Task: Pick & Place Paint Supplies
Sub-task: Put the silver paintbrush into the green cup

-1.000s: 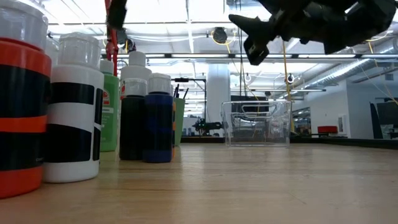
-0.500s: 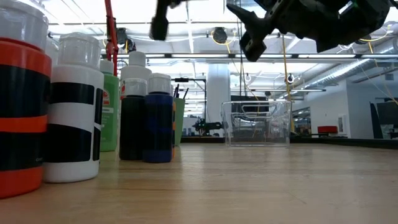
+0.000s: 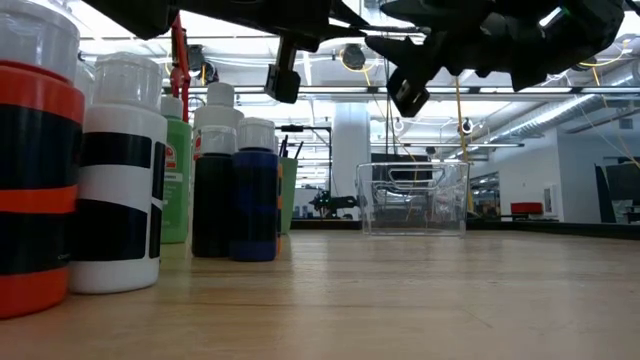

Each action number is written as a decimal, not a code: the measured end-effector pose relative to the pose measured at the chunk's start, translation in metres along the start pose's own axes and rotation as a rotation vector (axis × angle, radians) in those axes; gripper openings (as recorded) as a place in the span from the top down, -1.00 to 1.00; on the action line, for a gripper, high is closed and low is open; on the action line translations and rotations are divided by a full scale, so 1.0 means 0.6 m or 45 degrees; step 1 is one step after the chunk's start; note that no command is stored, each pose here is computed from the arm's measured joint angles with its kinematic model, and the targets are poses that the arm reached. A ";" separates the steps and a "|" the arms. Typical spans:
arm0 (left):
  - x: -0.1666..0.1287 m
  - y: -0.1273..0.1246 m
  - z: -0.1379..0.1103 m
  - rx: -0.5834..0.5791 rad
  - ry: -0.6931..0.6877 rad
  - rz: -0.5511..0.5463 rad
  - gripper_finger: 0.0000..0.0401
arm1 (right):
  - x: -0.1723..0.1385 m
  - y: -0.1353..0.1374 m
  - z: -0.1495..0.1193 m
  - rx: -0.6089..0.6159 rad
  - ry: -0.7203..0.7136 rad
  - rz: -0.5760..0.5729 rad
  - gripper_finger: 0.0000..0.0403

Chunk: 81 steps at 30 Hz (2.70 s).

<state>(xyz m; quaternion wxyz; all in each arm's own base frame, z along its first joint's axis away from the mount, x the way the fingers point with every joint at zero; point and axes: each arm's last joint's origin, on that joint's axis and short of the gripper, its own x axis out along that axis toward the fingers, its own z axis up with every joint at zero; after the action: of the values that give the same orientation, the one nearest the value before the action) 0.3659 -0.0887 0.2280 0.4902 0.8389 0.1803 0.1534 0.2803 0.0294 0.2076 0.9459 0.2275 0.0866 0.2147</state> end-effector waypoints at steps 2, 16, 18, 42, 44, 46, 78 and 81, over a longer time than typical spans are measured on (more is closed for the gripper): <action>0.001 -0.001 -0.001 0.004 0.002 -0.005 0.99 | 0.000 0.000 0.000 -0.034 -0.003 0.001 0.49; -0.023 0.021 0.006 -0.093 0.132 -0.012 0.89 | 0.000 -0.008 -0.005 -0.296 0.020 -0.126 0.90; -0.037 0.041 -0.003 -0.150 0.177 0.003 0.82 | 0.000 -0.006 0.000 -0.367 -0.007 -0.141 0.92; -0.236 0.175 -0.286 -1.681 0.181 0.069 0.61 | 0.006 0.008 -0.011 -0.820 0.031 -0.158 0.96; -0.242 0.157 -0.309 -1.831 0.007 -0.017 0.67 | 0.005 0.006 -0.011 -0.854 0.038 -0.163 0.96; -0.242 0.138 -0.326 -1.981 -0.222 -0.177 0.73 | 0.004 0.002 -0.009 -0.880 0.040 -0.177 0.96; -0.013 -0.023 -0.115 -2.155 -1.086 -0.485 -0.41 | 0.017 -0.025 -0.012 -1.119 -0.052 -0.375 0.95; -0.009 -0.022 -0.111 -2.157 -1.081 -0.511 -0.40 | 0.016 -0.025 -0.009 -1.137 -0.064 -0.393 0.95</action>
<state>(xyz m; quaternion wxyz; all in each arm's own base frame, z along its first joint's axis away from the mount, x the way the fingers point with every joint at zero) 0.3300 -0.0340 0.2474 0.9736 0.1465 -0.0422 -0.1701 0.2930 0.0240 0.1951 0.9738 -0.2118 -0.0044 0.0824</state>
